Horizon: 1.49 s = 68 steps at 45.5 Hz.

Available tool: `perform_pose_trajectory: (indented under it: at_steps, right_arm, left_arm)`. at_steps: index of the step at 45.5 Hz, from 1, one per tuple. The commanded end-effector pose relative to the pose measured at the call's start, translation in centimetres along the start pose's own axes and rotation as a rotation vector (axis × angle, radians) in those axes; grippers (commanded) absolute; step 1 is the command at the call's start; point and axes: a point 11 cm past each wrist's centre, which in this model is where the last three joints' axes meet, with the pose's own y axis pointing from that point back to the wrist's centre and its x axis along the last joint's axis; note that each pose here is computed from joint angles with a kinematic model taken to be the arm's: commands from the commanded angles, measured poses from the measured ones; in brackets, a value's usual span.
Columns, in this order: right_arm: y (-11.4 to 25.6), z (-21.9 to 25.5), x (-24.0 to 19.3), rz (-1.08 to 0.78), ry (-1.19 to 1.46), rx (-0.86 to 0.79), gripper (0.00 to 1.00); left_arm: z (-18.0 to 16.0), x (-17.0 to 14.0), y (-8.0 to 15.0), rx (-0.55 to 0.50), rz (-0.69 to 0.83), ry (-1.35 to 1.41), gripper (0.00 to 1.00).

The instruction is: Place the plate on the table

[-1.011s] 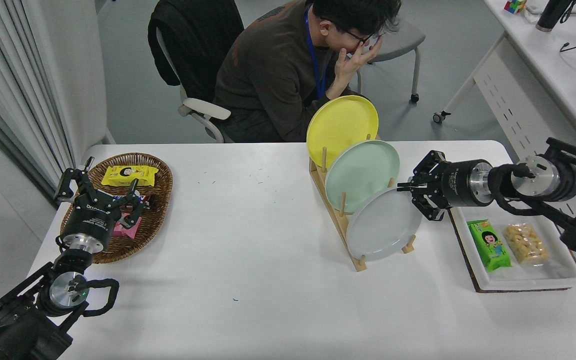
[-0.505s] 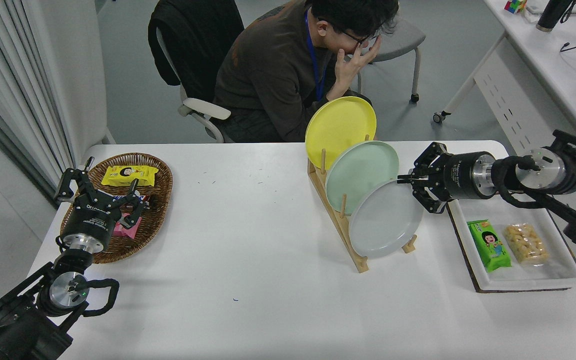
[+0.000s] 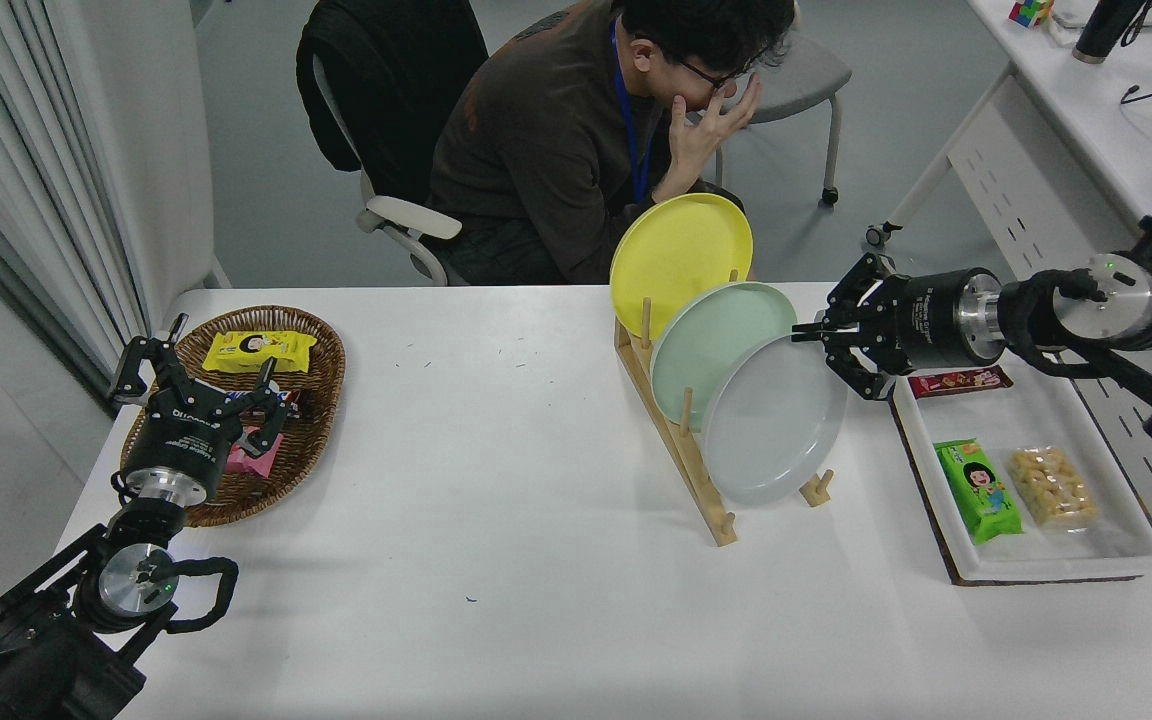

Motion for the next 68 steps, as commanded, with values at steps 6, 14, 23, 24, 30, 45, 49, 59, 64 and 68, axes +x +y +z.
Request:
perform_pose_trajectory:
  at_steps: [6, 14, 23, 24, 30, 45, 49, 59, 64, 68]
  right_arm:
    - [3.1, -3.1, -1.9, -0.044, 0.003, 0.018, 0.0]
    - [4.3, -3.9, -2.4, -0.066, -0.028, 0.005, 0.0]
    - [5.7, -5.1, -4.0, -0.1, -0.079, -0.023, 0.0]
    - [5.8, -5.2, -4.1, -0.095, -0.08, -0.022, 0.0]
    - [6.6, -6.4, -5.0, -0.074, -0.086, -0.01, 0.0]
    - [7.9, -8.1, -7.3, -0.088, -0.212, -0.007, 0.0]
    - [7.9, -8.0, -7.6, -0.082, -0.245, -0.02, 0.0]
    - [6.4, -7.1, -8.5, -0.041, -0.319, -0.077, 0.0]
    - [5.5, -6.5, -9.3, -0.031, -0.359, -0.115, 0.0]
    - [4.5, -5.8, -10.1, -0.016, -0.367, -0.145, 0.0]
  left_arm:
    - [0.0, 0.0, 0.0, 0.001, 0.0, 0.0, 0.98]
    - [0.0, 0.0, 0.0, 0.001, 0.0, 0.0, 0.98]
    - [0.0, 0.0, 0.0, -0.001, 0.0, 0.0, 0.98]
    - [0.0, 0.0, 0.0, 0.001, 0.0, 0.0, 0.98]
    - [0.0, 0.0, 0.0, -0.001, 0.0, 0.0, 0.98]
    - [0.0, 0.0, 0.0, -0.001, 0.0, 0.0, 0.98]
    - [0.0, 0.0, 0.0, 0.001, 0.0, 0.0, 0.98]
    - [0.0, 0.0, 0.0, 0.001, 0.0, 0.0, 0.98]
    - [0.0, 0.0, 0.0, 0.001, 0.0, 0.0, 0.98]
    - [0.0, 0.0, 0.0, 0.001, 0.0, 0.0, 0.98]
